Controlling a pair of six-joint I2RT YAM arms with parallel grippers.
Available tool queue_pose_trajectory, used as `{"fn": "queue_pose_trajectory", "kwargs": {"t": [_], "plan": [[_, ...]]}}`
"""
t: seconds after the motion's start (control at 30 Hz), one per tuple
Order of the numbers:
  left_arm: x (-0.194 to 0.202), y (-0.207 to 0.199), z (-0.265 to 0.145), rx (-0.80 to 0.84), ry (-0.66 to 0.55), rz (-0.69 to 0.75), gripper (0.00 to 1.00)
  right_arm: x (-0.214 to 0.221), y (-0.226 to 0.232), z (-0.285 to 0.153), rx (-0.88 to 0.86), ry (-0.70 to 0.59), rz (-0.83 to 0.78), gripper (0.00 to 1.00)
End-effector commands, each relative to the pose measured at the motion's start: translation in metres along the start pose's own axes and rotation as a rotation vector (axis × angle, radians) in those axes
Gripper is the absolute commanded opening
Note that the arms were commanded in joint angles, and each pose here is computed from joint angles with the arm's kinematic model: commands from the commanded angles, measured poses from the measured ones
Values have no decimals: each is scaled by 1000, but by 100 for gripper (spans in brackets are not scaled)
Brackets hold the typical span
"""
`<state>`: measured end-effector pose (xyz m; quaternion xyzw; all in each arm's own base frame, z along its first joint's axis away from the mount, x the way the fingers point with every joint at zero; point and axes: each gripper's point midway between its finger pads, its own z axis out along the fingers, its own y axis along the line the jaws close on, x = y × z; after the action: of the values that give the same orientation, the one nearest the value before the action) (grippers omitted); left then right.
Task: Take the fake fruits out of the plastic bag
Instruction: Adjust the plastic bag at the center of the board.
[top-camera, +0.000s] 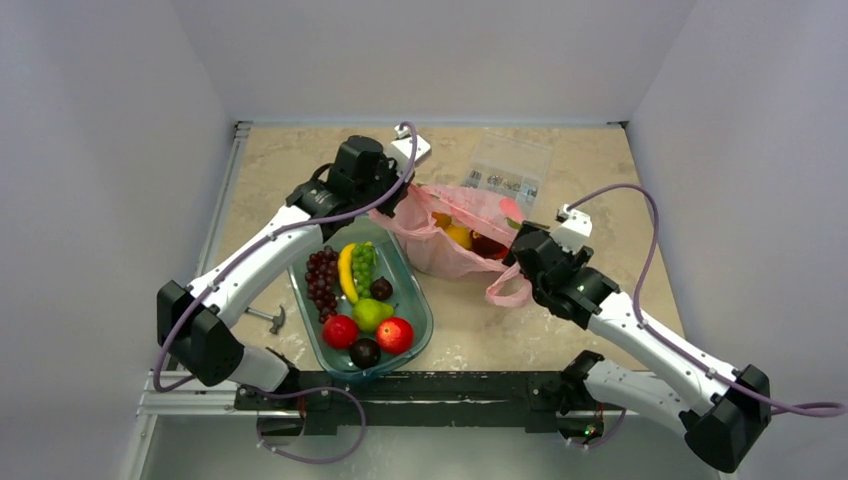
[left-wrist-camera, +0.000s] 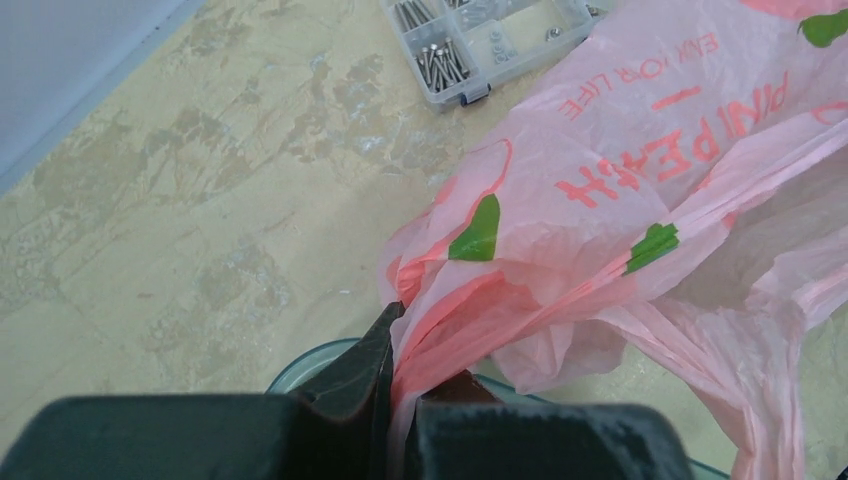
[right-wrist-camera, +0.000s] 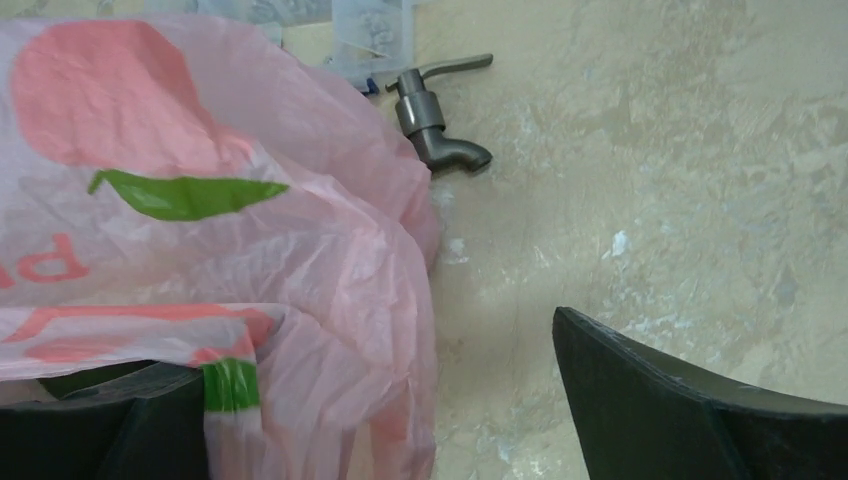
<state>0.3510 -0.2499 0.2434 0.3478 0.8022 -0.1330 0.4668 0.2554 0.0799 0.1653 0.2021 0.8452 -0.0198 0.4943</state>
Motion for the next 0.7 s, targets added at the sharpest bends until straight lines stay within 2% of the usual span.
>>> {"fn": "queue_pose_trajectory", "kwargs": {"t": [0.0, 0.03, 0.1, 0.13, 0.17, 0.2, 0.3, 0.4, 0.5, 0.67], "plan": [[-29, 16, -16, -42, -124, 35, 0, 13, -19, -3, 19, 9, 170, 90], [-29, 17, -16, -47, -126, 41, 0, 13, -20, -6, 1, 2, 207, 75], [-27, 19, -15, -62, -124, 43, 0, 10, -26, -12, -22, -22, 309, 18], [-26, 20, -14, -64, -123, 41, 0, 8, -28, -15, -54, -41, 367, 5], [-25, 20, -13, -63, -122, 42, 0, 7, -31, -20, -103, -64, 438, 0], [-25, 19, -11, -59, -123, 44, 0, 5, -26, -24, -175, -79, 511, 0], [-32, 15, -9, -32, -140, 51, 0, -3, -16, -42, -399, -146, 598, 0], [-53, 10, -4, 8, -181, 50, 0, -8, -23, -53, -474, -193, 643, 0], [-77, 3, 11, 57, -160, 59, 0, -9, -29, -57, -435, -167, 581, 0], [-123, -2, 21, 102, -176, 70, 0, -24, -22, -65, -417, -170, 347, 0]]}}
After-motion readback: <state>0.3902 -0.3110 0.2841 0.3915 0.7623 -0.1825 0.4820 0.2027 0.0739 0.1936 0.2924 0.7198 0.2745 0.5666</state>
